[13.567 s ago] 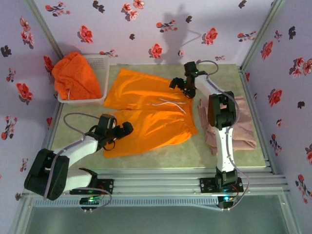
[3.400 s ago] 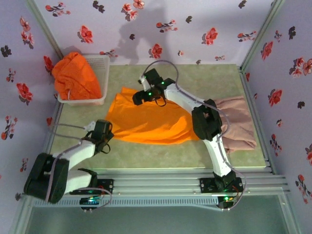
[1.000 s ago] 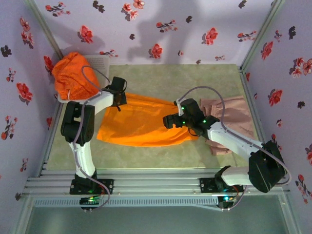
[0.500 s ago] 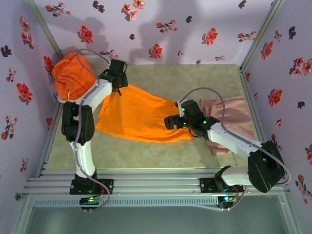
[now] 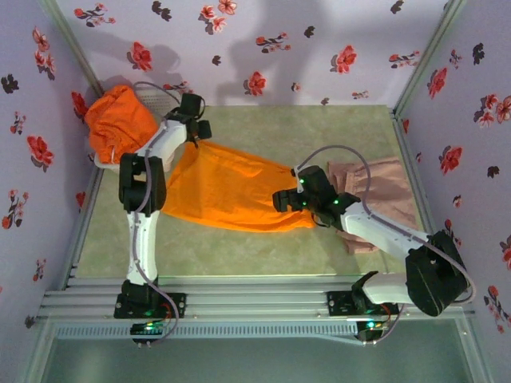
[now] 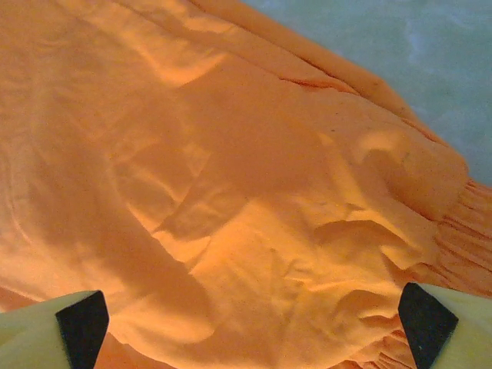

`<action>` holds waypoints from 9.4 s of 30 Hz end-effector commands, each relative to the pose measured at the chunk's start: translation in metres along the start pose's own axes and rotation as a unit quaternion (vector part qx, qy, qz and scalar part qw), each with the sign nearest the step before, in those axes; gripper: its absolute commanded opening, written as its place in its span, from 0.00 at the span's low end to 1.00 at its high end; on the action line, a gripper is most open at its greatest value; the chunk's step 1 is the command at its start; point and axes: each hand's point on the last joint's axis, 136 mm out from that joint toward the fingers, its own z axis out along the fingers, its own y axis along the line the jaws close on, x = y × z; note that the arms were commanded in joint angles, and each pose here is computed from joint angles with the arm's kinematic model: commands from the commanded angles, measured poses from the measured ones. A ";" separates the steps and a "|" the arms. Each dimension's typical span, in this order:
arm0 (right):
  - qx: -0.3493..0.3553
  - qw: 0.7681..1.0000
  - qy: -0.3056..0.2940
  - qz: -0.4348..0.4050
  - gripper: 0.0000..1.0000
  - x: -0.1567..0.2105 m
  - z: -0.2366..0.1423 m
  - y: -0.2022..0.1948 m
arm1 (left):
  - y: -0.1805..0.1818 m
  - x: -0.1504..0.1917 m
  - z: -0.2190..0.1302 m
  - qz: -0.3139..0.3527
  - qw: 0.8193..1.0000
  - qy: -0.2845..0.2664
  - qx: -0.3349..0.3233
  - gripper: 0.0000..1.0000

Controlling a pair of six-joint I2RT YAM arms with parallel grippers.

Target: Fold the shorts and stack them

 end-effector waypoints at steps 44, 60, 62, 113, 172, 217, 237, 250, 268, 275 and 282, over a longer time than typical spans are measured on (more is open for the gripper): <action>-0.001 0.971 0.215 0.106 0.99 0.036 0.088 0.009 | 0.022 0.279 -0.111 -0.145 0.981 0.035 0.126 0.99; -0.004 0.964 0.261 0.047 0.99 0.044 0.086 -0.004 | 0.014 0.171 -0.209 -0.127 0.974 -0.061 0.176 0.99; -0.009 0.965 0.257 0.051 0.99 0.042 0.086 -0.002 | 0.000 0.162 -0.204 -0.118 0.971 -0.056 0.199 1.00; 0.101 0.974 0.119 0.165 0.99 0.011 -0.012 -0.087 | -0.078 0.231 -0.176 -0.009 0.965 0.002 0.262 0.99; 0.012 0.981 0.180 0.076 0.99 0.029 0.038 0.000 | 0.085 0.176 -0.077 -0.068 0.994 0.090 0.003 0.06; 0.050 0.975 0.153 0.150 0.99 0.030 0.010 -0.057 | 0.049 0.204 -0.113 -0.068 0.990 0.057 0.105 0.99; 0.058 0.956 0.219 0.185 0.81 0.039 0.057 -0.090 | 0.020 0.228 -0.158 -0.071 0.980 0.024 0.184 1.00; 0.050 0.939 0.273 0.201 0.37 0.077 0.079 -0.091 | 0.021 0.219 -0.179 -0.070 0.977 -0.017 0.203 0.99; 0.202 0.954 0.211 0.059 0.00 -0.008 0.001 -0.119 | 0.032 0.190 -0.234 -0.076 0.962 -0.127 0.231 1.00; 0.323 0.925 0.199 -0.030 0.00 -0.057 -0.060 -0.143 | 0.032 0.188 -0.240 -0.075 0.959 -0.136 0.238 1.00; 0.440 0.872 0.179 -0.121 0.00 -0.107 -0.097 -0.147 | 0.032 0.189 -0.241 -0.076 0.959 -0.134 0.238 0.99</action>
